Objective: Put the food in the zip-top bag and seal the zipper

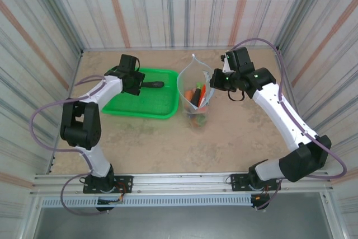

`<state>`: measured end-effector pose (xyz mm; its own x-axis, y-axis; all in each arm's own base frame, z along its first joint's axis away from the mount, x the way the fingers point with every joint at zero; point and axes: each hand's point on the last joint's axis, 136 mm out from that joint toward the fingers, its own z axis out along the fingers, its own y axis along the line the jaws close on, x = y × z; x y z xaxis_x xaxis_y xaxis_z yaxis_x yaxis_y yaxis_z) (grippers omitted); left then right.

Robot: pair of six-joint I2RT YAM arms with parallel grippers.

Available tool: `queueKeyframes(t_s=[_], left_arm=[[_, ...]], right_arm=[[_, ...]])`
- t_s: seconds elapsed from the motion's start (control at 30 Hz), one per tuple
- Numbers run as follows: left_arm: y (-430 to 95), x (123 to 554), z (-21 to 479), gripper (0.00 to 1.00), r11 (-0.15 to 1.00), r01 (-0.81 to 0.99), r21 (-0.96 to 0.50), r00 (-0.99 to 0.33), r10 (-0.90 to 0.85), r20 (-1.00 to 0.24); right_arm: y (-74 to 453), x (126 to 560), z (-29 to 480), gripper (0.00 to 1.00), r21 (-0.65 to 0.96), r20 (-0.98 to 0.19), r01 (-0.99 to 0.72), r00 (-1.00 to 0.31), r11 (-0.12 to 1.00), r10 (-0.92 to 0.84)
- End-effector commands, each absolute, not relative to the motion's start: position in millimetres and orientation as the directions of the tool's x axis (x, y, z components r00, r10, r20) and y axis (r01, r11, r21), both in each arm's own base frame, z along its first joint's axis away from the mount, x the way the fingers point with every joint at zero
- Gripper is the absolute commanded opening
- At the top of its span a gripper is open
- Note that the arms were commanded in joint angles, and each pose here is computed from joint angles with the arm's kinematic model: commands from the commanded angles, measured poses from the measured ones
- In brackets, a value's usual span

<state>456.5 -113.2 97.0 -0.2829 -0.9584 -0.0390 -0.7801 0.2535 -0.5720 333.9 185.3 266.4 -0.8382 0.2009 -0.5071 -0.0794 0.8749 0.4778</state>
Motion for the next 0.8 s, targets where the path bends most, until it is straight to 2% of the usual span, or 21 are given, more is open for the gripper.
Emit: queueKeyframes(t_s=[0.0, 0.13, 0.37, 0.43, 0.63, 0.77], left_arm=[[-116.9, 482.4, 83.7, 0.62, 0.15, -0.775, -0.614, -0.181, -0.983, -0.012], [-127.6, 497.2, 58.6, 0.64, 0.148, -0.781, -0.606, -0.198, -0.98, 0.016], [-124.9, 492.6, 26.3, 0.61, 0.15, -0.82, -0.552, -0.181, -0.983, 0.001], [-124.9, 494.3, 23.9, 0.57, 0.161, -0.821, -0.548, -0.188, -0.982, -0.008], [-120.6, 485.6, 17.3, 0.32, 0.188, -0.841, -0.507, -0.202, -0.979, -0.028], [-112.5, 479.2, 25.7, 0.24, 0.205, -0.845, -0.494, -0.206, -0.977, -0.054]], right_arm=[[189.5, 339.2, 278.4, 0.0, 0.49, -0.523, -0.082, -0.825, 0.868, 0.217], [190.5, 341.1, 278.8, 0.0, 0.493, -0.522, -0.084, -0.825, 0.866, 0.218], [188.2, 342.3, 278.1, 0.0, 0.487, -0.518, -0.078, -0.828, 0.87, 0.216], [187.5, 341.6, 277.7, 0.0, 0.484, -0.517, -0.078, -0.829, 0.871, 0.213], [182.6, 339.8, 277.0, 0.0, 0.478, -0.518, -0.069, -0.827, 0.875, 0.218], [180.4, 338.7, 274.1, 0.0, 0.474, -0.514, -0.062, -0.829, 0.878, 0.219]])
